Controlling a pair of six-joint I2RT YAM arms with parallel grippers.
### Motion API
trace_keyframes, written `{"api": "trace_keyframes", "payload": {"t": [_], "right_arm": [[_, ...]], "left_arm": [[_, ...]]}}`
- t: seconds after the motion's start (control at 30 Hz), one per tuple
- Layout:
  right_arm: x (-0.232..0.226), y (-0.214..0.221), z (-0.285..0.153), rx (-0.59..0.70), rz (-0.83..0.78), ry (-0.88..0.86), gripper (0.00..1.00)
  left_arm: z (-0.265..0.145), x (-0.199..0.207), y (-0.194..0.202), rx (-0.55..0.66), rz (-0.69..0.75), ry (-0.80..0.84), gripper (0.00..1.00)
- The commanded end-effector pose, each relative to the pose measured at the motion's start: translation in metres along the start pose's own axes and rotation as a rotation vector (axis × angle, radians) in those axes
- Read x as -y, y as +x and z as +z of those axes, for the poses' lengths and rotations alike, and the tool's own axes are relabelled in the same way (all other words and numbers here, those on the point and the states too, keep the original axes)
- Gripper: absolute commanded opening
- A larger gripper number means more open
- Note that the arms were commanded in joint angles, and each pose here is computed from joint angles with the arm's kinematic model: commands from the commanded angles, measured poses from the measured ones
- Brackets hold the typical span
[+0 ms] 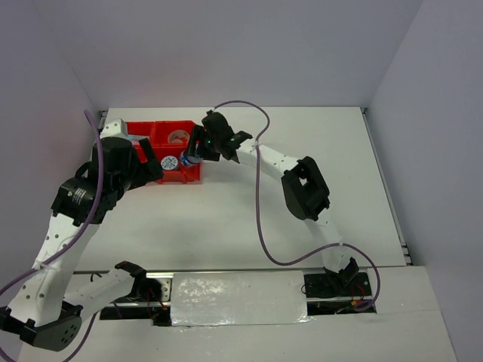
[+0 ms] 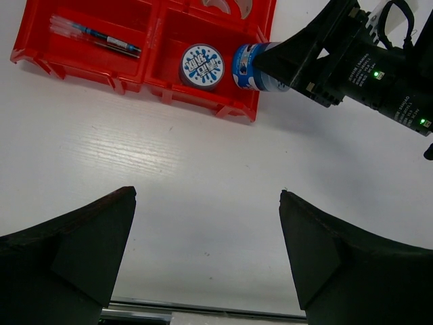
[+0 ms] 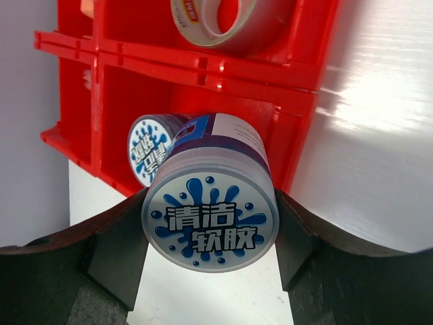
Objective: Sort the stationery into containers
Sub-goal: Place the stationery in the storage box.
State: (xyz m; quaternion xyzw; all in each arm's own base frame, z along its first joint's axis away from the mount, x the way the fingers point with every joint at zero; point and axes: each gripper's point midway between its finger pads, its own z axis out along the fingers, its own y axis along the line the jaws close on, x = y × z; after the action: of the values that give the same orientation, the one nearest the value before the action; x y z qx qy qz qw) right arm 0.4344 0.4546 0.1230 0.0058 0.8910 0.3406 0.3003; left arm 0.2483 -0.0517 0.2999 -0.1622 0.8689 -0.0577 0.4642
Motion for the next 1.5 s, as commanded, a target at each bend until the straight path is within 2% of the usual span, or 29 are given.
{"api": "trace_keyframes", "payload": {"t": [0.0,0.3,0.63,0.7,0.8,0.83,0.87,0.9,0.93,0.97,1.0,1.03,1.3,1.47], "right_arm": [[-0.040,-0.012,-0.008,0.043,-0.031,-0.141,0.00],[-0.040,-0.003,-0.008,0.024,-0.035,-0.172,0.00],[-0.019,0.020,0.012,-0.080,-0.089,-0.063,0.02],[-0.016,0.024,0.019,-0.094,-0.120,-0.045,0.08],[-0.009,0.035,0.019,-0.111,-0.133,-0.025,0.21],[-0.011,0.033,0.018,-0.099,-0.132,-0.035,0.29],[-0.013,0.030,0.014,-0.089,-0.132,-0.035,0.45],[-0.012,0.032,0.013,-0.089,-0.131,-0.028,0.51],[-0.014,0.029,0.010,-0.082,-0.137,-0.030,0.62],[-0.014,0.028,0.009,-0.076,-0.146,-0.019,0.70],[-0.020,0.022,0.006,-0.063,-0.156,-0.026,0.72],[-0.021,0.020,0.002,-0.061,-0.162,-0.022,0.99],[-0.056,-0.020,-0.033,0.044,-0.212,-0.070,1.00],[-0.069,-0.049,-0.081,0.134,-0.258,-0.053,1.00]], "left_arm": [[-0.003,-0.002,-0.012,0.047,0.007,-0.009,0.99],[-0.004,0.001,-0.009,0.057,0.015,0.031,0.99],[-0.004,0.003,-0.003,0.036,0.030,0.050,0.99],[-0.002,0.004,-0.002,0.028,0.036,0.054,0.99],[-0.002,0.004,0.000,0.022,0.043,0.058,0.99],[-0.001,0.004,0.001,0.018,0.045,0.059,0.99],[-0.002,0.005,0.002,0.016,0.049,0.065,0.99],[-0.002,0.005,0.002,0.017,0.049,0.067,0.99],[-0.001,0.006,0.003,0.012,0.053,0.070,0.99],[-0.001,0.007,0.003,0.011,0.053,0.074,0.99],[-0.001,0.007,0.004,0.010,0.054,0.077,0.99],[-0.001,0.008,0.004,0.010,0.055,0.080,0.99],[0.008,0.006,0.008,-0.014,0.060,0.053,0.99],[0.024,0.005,0.010,-0.047,0.078,0.004,0.99]]}}
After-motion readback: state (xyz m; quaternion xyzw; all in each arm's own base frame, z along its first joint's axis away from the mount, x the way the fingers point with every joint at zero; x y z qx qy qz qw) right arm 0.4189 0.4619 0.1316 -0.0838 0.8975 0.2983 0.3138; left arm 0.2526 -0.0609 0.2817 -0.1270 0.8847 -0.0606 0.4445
